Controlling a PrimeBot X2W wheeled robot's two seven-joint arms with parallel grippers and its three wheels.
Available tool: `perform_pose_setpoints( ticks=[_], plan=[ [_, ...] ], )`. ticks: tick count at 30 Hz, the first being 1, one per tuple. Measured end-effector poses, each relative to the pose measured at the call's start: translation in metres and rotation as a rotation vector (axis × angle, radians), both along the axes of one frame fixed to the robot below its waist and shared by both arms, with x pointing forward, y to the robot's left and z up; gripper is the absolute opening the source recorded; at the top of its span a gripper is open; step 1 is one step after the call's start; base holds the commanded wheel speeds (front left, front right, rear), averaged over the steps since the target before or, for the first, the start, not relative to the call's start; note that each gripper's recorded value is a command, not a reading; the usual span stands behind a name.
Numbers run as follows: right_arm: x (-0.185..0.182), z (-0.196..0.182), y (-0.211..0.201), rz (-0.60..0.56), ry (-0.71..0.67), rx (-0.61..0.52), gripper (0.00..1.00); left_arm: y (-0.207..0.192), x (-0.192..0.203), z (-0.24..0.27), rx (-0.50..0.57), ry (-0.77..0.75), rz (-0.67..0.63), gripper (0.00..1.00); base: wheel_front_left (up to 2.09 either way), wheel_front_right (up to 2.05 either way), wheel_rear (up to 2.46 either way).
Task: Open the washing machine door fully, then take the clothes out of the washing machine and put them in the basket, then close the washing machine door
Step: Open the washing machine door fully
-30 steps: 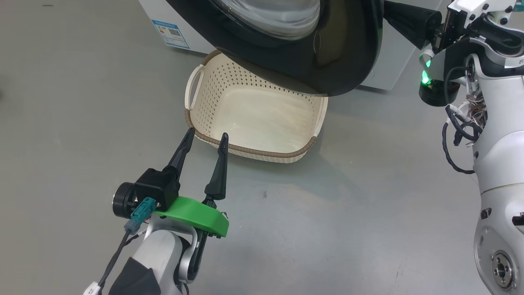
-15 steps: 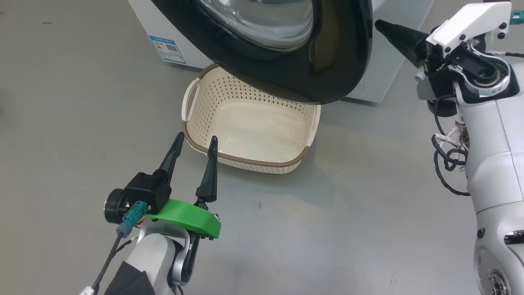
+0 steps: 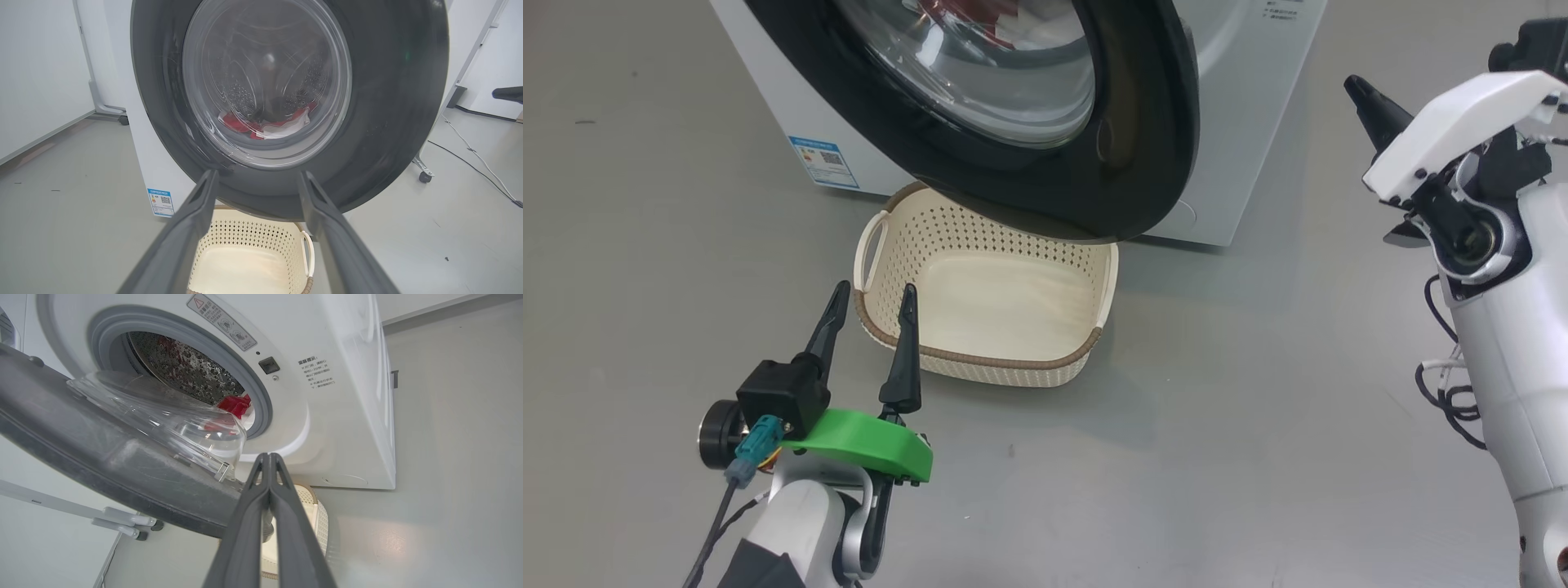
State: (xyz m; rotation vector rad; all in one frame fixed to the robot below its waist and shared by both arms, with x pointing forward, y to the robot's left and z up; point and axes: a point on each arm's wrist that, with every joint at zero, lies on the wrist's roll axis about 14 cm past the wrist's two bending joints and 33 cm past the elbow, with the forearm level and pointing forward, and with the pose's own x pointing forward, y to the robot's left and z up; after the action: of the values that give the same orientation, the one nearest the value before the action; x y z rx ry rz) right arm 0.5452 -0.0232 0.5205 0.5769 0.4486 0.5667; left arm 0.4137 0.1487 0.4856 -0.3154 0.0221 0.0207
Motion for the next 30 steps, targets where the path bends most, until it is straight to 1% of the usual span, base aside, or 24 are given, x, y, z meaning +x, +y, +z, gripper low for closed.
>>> perform_pose_setpoints(
  ticks=[3,7,9,13,18,24,25,26,27,28,30],
  plan=[
    [-0.010,0.006,-0.007,-0.011,-0.106,-0.073,0.00,-0.001,0.000,0.004,0.002,-0.013,-0.003,1.00,0.00,0.00,0.00],
    [-0.023,0.026,-0.010,-0.037,-0.239,-0.072,0.00,-0.005,-0.001,0.007,-0.004,-0.022,-0.011,1.00,0.00,0.00,0.00],
    [-0.031,0.024,-0.017,-0.050,-0.290,-0.112,0.00,-0.005,-0.002,0.009,-0.005,-0.026,-0.011,1.00,0.00,0.00,0.00],
    [-0.044,0.017,-0.039,-0.112,-0.359,-0.155,0.00,-0.008,-0.005,0.009,0.001,-0.028,-0.017,1.00,0.00,0.00,0.00],
    [-0.065,0.002,-0.056,-0.162,-0.391,-0.182,0.00,-0.008,-0.008,0.009,0.001,-0.029,-0.015,1.00,0.00,0.00,0.00],
    [-0.088,-0.017,-0.073,-0.261,-0.370,-0.149,0.00,-0.010,-0.009,0.010,0.003,-0.032,-0.020,1.00,0.00,0.00,0.00],
    [-0.091,-0.018,-0.076,-0.278,-0.372,-0.146,0.09,-0.011,-0.010,0.010,0.005,-0.032,-0.020,1.00,0.00,0.00,0.00],
    [-0.093,-0.018,-0.078,-0.291,-0.383,-0.154,0.44,-0.010,-0.010,0.010,0.005,-0.033,-0.020,1.00,0.00,0.00,0.00],
    [-0.094,-0.018,-0.080,-0.304,-0.399,-0.165,0.90,-0.010,-0.009,0.010,0.005,-0.034,-0.018,1.00,0.00,0.00,0.00],
    [-0.096,-0.017,-0.082,-0.313,-0.412,-0.171,1.00,-0.009,-0.009,0.011,0.008,-0.035,-0.016,1.00,0.00,0.00,0.00],
    [-0.098,-0.018,-0.083,-0.324,-0.408,-0.174,1.00,-0.008,-0.009,0.011,0.011,-0.035,-0.011,1.00,0.00,0.00,0.00]
  ],
)
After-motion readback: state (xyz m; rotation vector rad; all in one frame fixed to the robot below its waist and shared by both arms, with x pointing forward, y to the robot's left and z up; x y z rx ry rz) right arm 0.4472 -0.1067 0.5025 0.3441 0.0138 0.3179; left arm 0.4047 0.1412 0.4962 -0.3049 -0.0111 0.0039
